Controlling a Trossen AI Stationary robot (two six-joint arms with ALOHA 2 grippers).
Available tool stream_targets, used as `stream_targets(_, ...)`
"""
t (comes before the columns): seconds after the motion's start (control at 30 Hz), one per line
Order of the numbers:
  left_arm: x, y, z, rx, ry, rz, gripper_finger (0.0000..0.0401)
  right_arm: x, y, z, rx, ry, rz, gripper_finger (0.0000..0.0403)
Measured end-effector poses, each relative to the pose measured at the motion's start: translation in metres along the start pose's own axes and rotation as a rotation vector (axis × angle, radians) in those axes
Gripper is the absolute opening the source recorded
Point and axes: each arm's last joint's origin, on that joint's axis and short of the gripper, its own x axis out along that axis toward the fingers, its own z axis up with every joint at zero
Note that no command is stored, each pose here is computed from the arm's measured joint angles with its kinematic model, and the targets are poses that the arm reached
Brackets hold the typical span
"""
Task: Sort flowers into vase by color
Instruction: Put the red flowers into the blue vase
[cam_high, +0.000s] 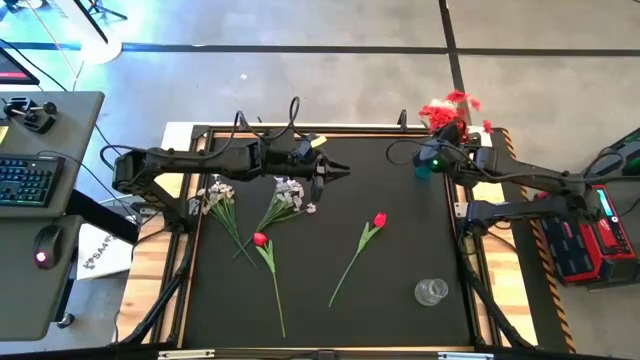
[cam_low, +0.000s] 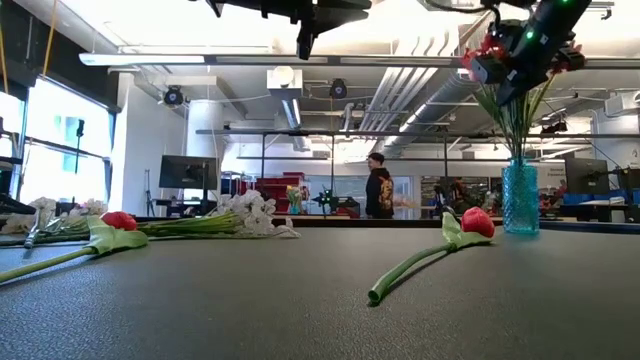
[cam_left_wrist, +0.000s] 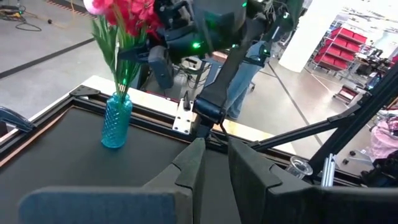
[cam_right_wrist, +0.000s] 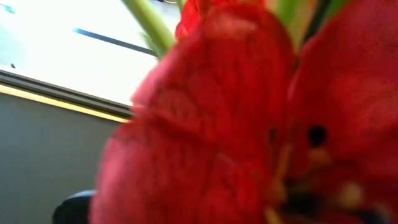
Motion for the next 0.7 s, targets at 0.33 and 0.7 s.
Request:
stream_targets(0.33,0.0,0.0,0.0,0.001,0.0,0.0,0.006,0.023,-0.001,-0.015,0.015,0.053,-0.028,0.0)
stream_targets(0.7,0.0,0.0,-0.001,0.0,0.006,0.001,0.006,0.02,-0.001,-0.008,0.04,0.044,-0.013,0.0078)
